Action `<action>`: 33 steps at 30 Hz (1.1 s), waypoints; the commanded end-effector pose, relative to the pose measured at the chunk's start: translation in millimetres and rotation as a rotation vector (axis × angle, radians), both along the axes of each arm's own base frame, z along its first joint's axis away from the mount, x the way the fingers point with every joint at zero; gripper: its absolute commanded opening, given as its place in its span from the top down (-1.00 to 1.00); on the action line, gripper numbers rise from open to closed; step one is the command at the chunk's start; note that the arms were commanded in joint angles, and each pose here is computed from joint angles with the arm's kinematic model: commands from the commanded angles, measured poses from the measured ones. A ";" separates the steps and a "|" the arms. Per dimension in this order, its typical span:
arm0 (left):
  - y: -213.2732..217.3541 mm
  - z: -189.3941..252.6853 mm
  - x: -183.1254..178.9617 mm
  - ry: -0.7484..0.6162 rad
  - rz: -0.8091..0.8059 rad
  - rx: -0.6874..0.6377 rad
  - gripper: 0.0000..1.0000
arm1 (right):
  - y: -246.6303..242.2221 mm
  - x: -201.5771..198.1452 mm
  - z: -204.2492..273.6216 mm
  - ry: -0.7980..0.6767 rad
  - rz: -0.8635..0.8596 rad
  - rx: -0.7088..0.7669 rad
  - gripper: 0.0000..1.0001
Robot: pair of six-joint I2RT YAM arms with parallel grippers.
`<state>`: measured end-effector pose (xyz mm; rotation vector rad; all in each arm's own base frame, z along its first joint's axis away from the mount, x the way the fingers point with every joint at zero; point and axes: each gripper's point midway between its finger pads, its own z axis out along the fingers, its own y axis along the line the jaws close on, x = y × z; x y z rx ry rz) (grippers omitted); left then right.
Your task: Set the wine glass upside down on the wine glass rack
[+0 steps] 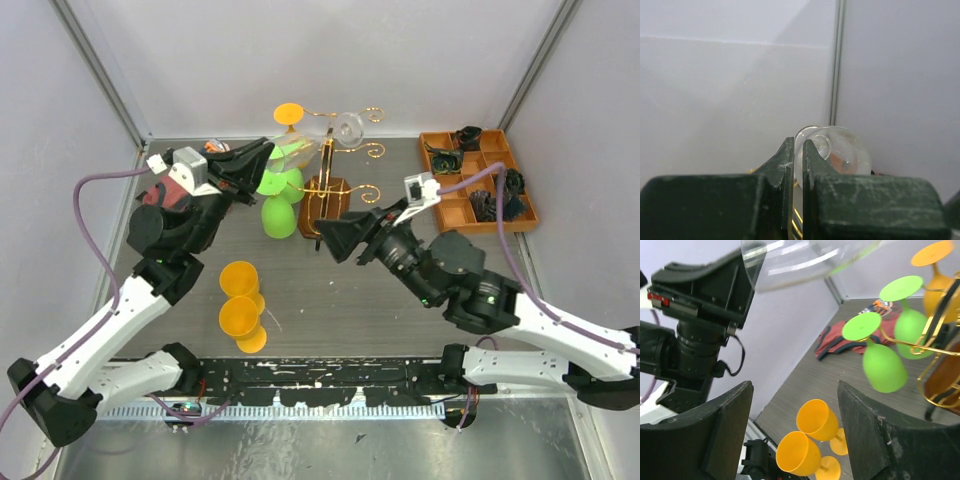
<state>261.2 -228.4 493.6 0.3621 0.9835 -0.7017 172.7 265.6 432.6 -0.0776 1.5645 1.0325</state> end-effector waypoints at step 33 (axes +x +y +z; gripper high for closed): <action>74.2 45.9 -34.2 -0.320 0.082 -0.569 0.86 | 14.3 65.1 146.0 -0.293 0.202 0.735 -0.72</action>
